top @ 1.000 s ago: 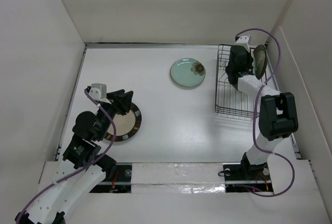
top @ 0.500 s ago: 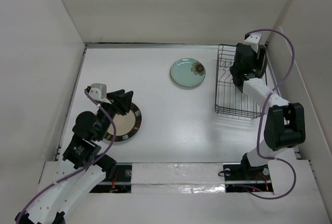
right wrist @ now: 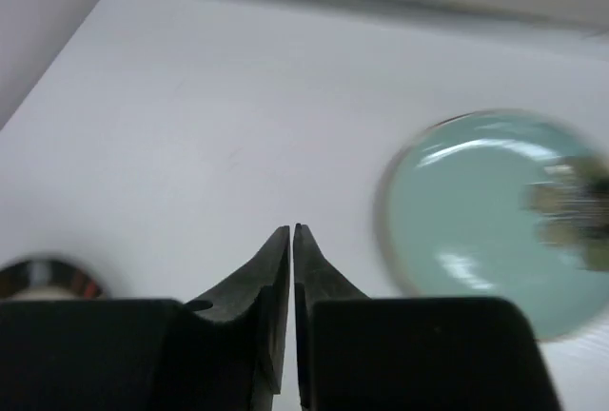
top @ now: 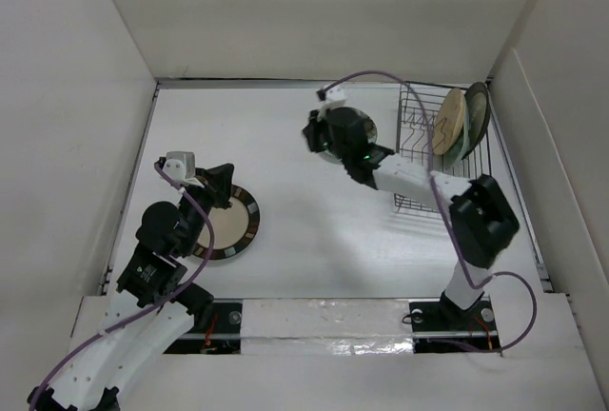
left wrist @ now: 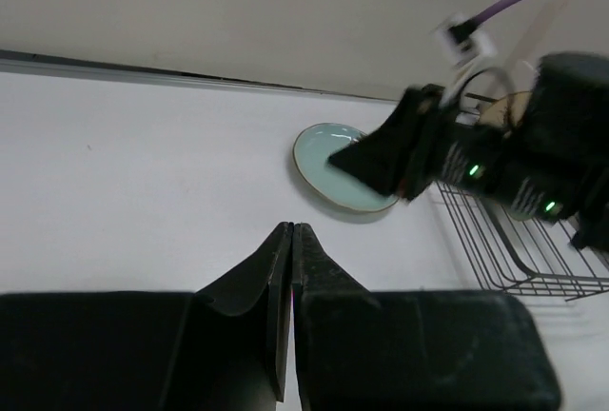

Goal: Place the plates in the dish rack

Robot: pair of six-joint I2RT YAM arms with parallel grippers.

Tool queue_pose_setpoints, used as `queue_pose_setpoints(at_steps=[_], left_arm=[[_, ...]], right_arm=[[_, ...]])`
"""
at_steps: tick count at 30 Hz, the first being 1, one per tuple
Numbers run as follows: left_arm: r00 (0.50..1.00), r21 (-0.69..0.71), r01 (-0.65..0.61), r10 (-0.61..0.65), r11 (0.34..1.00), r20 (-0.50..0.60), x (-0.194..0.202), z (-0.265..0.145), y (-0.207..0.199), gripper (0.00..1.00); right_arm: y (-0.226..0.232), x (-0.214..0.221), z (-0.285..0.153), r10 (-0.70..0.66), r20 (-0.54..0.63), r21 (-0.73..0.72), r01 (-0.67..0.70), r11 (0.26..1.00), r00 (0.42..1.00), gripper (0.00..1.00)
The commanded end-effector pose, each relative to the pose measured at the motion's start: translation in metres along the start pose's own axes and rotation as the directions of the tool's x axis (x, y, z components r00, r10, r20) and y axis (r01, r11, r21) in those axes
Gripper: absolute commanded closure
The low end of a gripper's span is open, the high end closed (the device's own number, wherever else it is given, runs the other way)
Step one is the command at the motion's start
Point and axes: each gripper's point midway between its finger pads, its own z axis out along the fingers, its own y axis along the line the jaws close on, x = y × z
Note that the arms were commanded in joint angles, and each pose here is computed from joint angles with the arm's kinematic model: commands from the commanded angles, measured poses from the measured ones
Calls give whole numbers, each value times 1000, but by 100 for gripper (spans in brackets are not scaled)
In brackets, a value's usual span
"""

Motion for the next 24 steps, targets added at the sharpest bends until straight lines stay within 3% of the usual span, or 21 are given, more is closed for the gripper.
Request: queue_pose_setpoints(at_steps=[1,3,6,14,24], left_arm=[[998,-42,9,-7,999,60,-15,0,7,100],[998,-43,6,-3,999,59,-14,0,7,92],[998,-39,0,2,999,61,-15,2,6,78],[1000,-30,-9,10,1000,30,-7,7,4,73],[999,-18,-11,12,1000,37,-10,6,2,72]], right_arm=[[99,68,0,56,-213,-303,-121,945,975,59],[123,104,3,77,-316,-386,-202,900,946,45],[146,143,-2,119,-421,-439,-317,841,899,35],[174,205,-6,176,-588,-439,-494,751,790,35],[195,234,-3,197,-679,-418,-593,688,707,44]])
